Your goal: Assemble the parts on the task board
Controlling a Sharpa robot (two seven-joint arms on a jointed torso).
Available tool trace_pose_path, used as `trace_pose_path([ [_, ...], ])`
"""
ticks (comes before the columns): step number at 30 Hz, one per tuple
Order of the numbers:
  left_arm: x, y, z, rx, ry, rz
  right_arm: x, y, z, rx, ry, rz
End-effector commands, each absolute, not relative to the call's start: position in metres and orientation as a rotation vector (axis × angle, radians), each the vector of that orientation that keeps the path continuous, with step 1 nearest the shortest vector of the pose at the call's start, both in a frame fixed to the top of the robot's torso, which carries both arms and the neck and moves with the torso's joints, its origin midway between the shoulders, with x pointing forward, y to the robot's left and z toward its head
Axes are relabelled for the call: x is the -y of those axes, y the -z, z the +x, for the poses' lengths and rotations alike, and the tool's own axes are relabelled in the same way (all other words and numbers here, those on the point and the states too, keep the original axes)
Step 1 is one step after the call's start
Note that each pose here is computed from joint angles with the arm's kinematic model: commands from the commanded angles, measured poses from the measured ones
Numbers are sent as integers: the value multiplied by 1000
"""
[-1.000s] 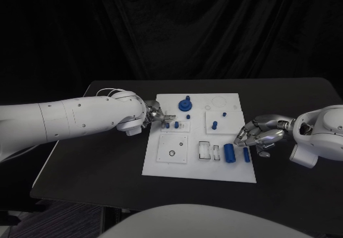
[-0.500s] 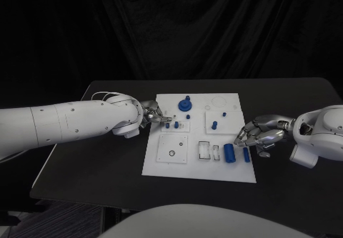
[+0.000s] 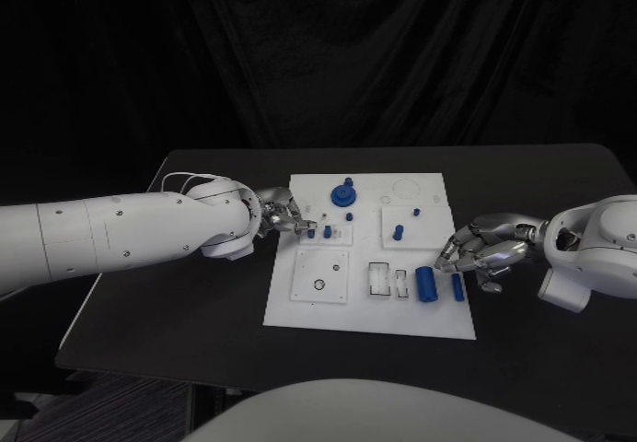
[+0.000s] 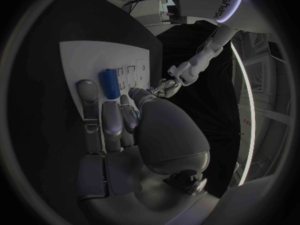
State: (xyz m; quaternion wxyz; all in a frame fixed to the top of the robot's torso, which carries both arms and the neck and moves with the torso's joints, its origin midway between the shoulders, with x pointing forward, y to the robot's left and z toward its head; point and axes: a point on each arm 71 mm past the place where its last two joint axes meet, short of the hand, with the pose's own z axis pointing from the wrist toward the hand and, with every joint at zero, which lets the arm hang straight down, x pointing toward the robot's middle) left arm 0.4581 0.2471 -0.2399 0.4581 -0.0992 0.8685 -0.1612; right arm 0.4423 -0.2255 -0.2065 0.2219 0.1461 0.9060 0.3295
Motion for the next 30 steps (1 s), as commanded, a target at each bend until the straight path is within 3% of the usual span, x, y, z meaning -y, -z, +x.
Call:
trace_pose_path([
  [1, -245, 241, 457, -2176, 372, -231, 226, 208, 441, -2521, -892, 409],
  [30, -229, 245, 462, -2213, 414, -219, 225, 209, 441, -2524, -886, 410],
])
